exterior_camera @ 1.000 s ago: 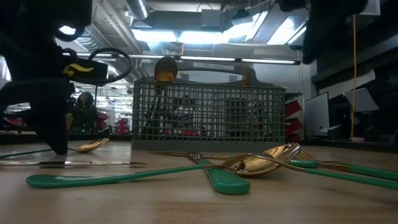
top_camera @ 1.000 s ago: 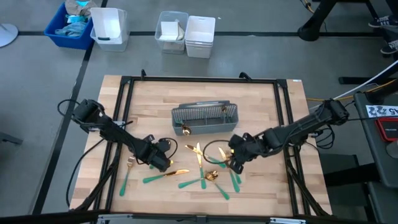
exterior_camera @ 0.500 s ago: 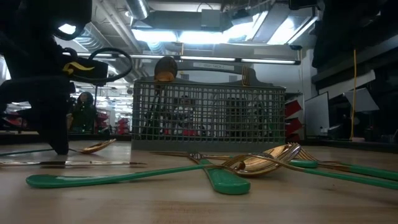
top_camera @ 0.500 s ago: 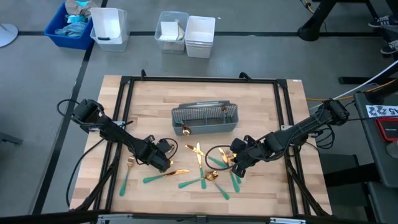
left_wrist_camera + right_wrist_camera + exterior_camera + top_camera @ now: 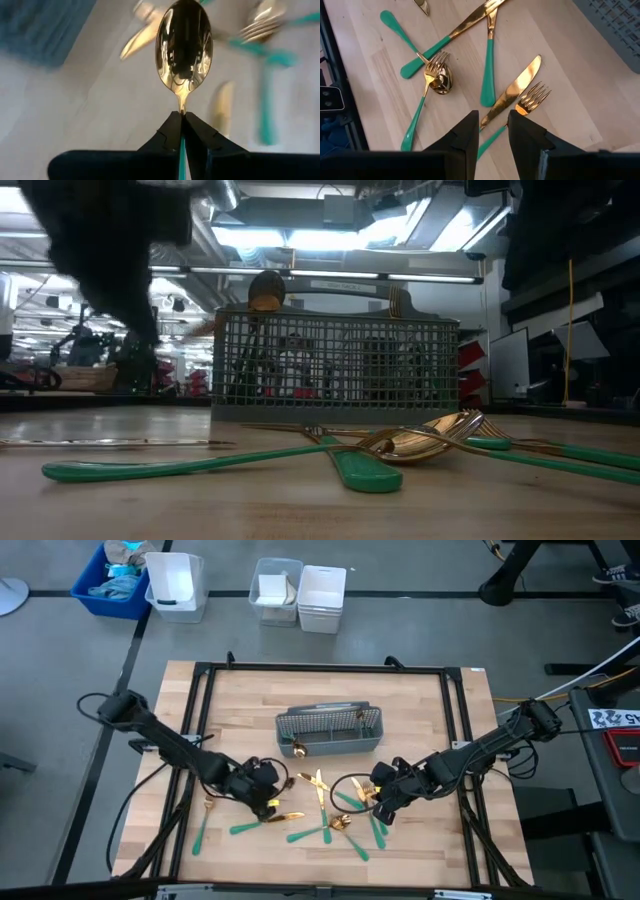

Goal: Sort silverware
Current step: Put the green spoon in the gray silverware basket

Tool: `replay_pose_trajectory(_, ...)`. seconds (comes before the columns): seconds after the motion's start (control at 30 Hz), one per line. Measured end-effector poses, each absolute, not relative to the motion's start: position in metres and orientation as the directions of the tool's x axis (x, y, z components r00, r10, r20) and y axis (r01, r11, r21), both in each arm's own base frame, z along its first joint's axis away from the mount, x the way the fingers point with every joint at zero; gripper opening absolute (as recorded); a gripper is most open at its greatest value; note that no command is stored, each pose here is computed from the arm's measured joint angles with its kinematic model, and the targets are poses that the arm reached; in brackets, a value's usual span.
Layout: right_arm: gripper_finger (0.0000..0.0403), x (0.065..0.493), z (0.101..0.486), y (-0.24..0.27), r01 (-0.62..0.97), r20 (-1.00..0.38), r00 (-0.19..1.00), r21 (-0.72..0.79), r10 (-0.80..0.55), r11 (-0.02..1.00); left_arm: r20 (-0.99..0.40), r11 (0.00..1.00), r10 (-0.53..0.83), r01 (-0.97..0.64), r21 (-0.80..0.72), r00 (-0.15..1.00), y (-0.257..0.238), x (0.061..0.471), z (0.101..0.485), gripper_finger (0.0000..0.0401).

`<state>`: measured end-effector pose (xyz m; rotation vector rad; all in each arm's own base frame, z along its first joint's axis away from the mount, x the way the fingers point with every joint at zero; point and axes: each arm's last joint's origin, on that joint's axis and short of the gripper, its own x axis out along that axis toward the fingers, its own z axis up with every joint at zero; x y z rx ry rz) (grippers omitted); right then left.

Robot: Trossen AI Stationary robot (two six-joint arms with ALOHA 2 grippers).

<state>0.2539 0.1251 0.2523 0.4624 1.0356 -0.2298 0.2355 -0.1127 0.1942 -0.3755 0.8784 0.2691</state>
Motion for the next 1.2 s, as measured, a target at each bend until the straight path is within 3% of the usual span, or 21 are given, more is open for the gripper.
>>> replay_pose_trajectory(0.2,0.0105,0.255,0.251,0.125,0.413,-0.864,0.503,0.249,0.009,0.876,-0.570,0.947,0.042,-0.215,-0.239,0.820,-0.109,0.234,0.239,0.0002)
replay_pose_trajectory(0.4,0.0105,0.260,0.240,0.128,0.480,-0.883,0.469,0.248,-0.007,0.842,-0.362,0.955,0.234,-0.284,-0.090,0.902,-0.095,0.230,0.271,0.0002)
replay_pose_trajectory(0.53,0.0105,0.266,0.226,0.131,0.506,-0.907,0.422,0.228,-0.008,0.832,-0.260,0.914,0.389,-0.406,-0.014,0.884,-0.080,0.235,0.281,0.0002)
replay_pose_trajectory(0.73,0.0105,0.272,0.208,0.135,0.528,-0.935,0.355,0.200,-0.001,0.825,-0.218,0.857,0.511,-0.514,0.051,0.831,-0.052,0.244,0.285,0.0003)
replay_pose_trajectory(1.2,0.0105,0.279,0.182,0.139,0.541,-0.959,0.279,0.123,-0.040,0.832,-0.280,0.741,0.663,-0.662,0.114,0.694,-0.008,0.272,0.256,0.0002)
